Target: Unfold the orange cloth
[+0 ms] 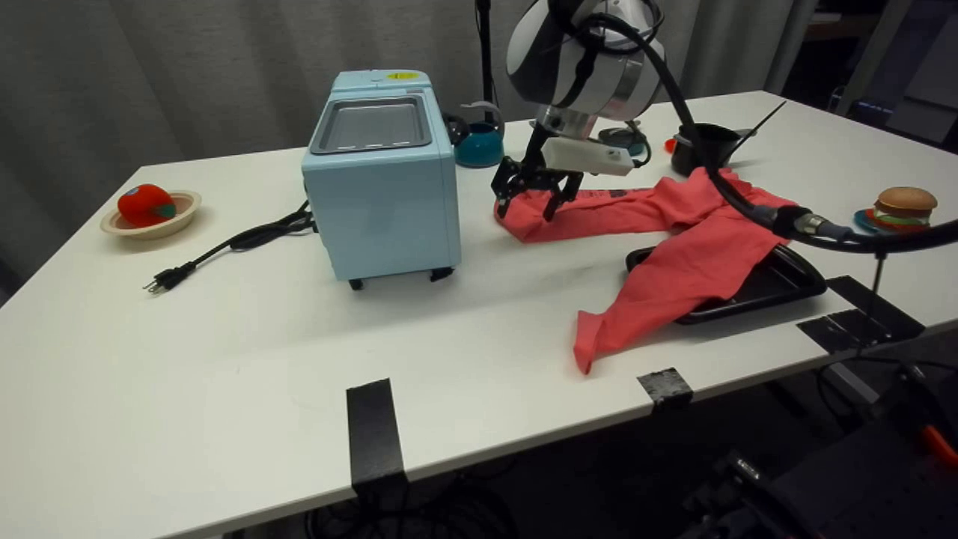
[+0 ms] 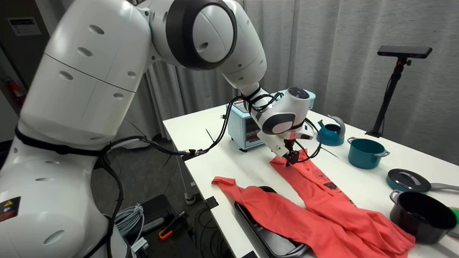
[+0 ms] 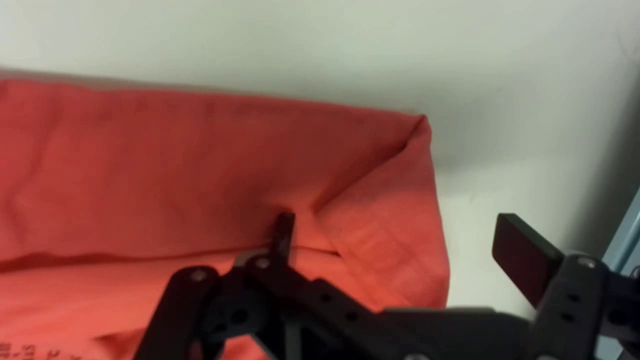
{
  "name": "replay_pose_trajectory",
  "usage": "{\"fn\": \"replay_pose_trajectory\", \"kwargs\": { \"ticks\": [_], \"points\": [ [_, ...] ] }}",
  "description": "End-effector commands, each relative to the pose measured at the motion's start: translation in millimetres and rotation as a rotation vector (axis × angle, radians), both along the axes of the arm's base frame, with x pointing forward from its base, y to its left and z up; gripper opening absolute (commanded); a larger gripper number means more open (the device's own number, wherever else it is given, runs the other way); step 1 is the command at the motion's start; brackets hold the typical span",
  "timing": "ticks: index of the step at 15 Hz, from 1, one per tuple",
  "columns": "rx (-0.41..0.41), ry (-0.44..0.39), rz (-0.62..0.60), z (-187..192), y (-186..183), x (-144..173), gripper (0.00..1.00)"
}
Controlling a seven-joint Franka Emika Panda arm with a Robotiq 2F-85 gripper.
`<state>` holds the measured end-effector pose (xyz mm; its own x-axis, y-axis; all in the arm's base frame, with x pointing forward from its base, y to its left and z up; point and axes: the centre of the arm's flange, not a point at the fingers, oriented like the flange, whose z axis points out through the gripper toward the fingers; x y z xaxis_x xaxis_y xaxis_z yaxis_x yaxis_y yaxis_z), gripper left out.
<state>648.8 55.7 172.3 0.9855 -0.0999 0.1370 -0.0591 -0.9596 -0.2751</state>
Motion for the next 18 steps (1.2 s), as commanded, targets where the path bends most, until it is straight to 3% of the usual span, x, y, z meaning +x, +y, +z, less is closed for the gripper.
{"fn": "replay_pose_trajectory", "kwargs": {
  "ticks": [1, 3, 5, 12, 13, 17, 18],
  "points": [
    [0.009, 0.021, 0.019, -11, 7, 8, 0.95],
    [0.006, 0.023, 0.025, -9, 7, 10, 0.71],
    [0.000, 0.020, 0.031, -7, 5, 12, 0.60],
    [-0.026, -0.005, 0.050, -5, 4, 15, 0.06],
    [-0.028, -0.010, 0.051, -3, 4, 14, 0.01],
    [-0.041, -0.040, 0.048, 11, 2, 8, 0.01],
    [-0.047, -0.053, 0.044, 36, 8, 0, 0.01]
  ]
}}
